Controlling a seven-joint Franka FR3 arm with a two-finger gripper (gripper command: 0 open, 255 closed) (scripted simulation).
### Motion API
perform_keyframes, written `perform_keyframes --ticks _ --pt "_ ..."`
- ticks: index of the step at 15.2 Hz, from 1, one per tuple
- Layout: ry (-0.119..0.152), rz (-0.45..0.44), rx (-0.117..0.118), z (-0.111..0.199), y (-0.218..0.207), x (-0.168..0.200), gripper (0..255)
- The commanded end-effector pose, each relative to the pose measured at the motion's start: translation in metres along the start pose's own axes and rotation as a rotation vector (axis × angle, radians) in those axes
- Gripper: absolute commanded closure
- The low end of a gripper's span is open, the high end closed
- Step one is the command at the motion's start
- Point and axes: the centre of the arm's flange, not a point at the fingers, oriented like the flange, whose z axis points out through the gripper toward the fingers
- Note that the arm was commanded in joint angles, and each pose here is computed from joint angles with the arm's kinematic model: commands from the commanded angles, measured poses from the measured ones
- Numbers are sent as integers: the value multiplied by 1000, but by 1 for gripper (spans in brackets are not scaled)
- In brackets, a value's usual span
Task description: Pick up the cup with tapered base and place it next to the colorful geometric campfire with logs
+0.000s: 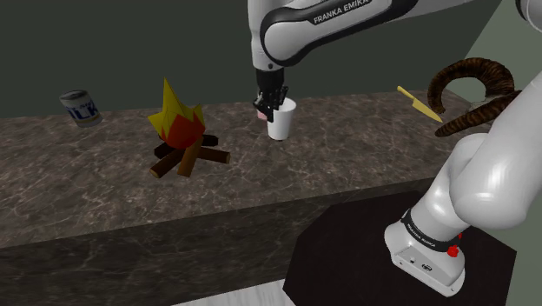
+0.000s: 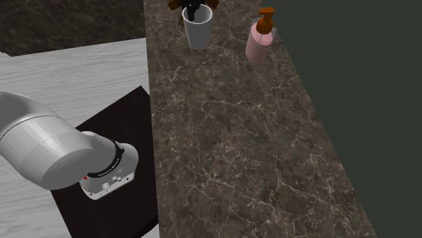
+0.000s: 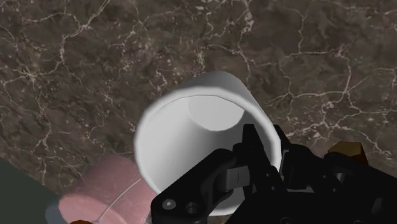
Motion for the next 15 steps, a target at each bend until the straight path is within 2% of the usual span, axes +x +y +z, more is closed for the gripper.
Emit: perform_keyframes --ticks 1,11,15 --pt "1 0 0 11 0 -1 255" --pt "1 0 0 64 -5 2 255" --pt "1 0 0 64 -5 2 255"
